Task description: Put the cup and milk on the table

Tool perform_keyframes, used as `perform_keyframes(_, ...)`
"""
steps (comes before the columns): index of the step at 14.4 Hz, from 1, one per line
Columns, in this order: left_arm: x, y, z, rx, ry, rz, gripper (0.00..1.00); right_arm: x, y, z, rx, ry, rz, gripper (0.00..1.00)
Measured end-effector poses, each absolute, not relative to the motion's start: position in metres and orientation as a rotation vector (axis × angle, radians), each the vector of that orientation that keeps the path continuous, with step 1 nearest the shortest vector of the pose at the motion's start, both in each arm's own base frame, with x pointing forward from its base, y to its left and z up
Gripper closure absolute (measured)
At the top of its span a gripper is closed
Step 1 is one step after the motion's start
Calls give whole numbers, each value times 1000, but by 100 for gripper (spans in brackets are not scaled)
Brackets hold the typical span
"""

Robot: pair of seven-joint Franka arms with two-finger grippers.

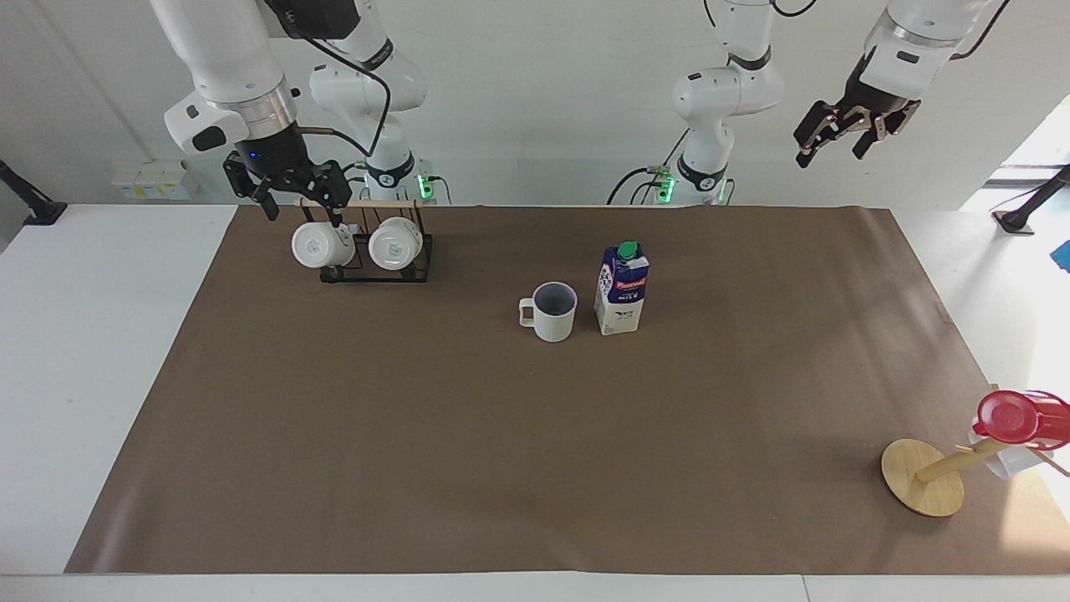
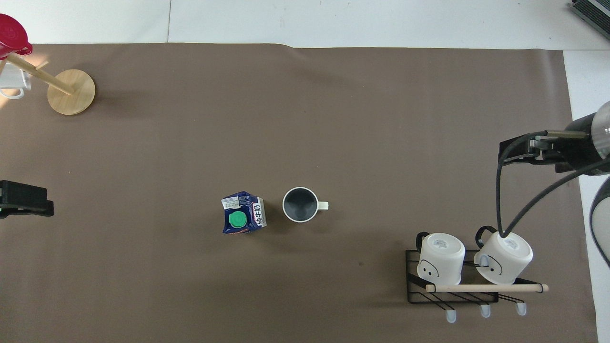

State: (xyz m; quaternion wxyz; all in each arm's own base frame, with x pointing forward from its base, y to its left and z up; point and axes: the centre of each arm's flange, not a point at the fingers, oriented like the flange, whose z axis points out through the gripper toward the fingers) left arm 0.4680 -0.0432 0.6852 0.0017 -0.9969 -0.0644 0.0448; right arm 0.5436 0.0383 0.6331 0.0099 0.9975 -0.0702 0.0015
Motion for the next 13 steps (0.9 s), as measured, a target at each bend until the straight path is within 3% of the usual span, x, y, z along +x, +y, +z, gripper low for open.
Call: perform_keyframes(13,468,-41,687,-3139,-76,137,0,544,37,633,3114,-224,5,0)
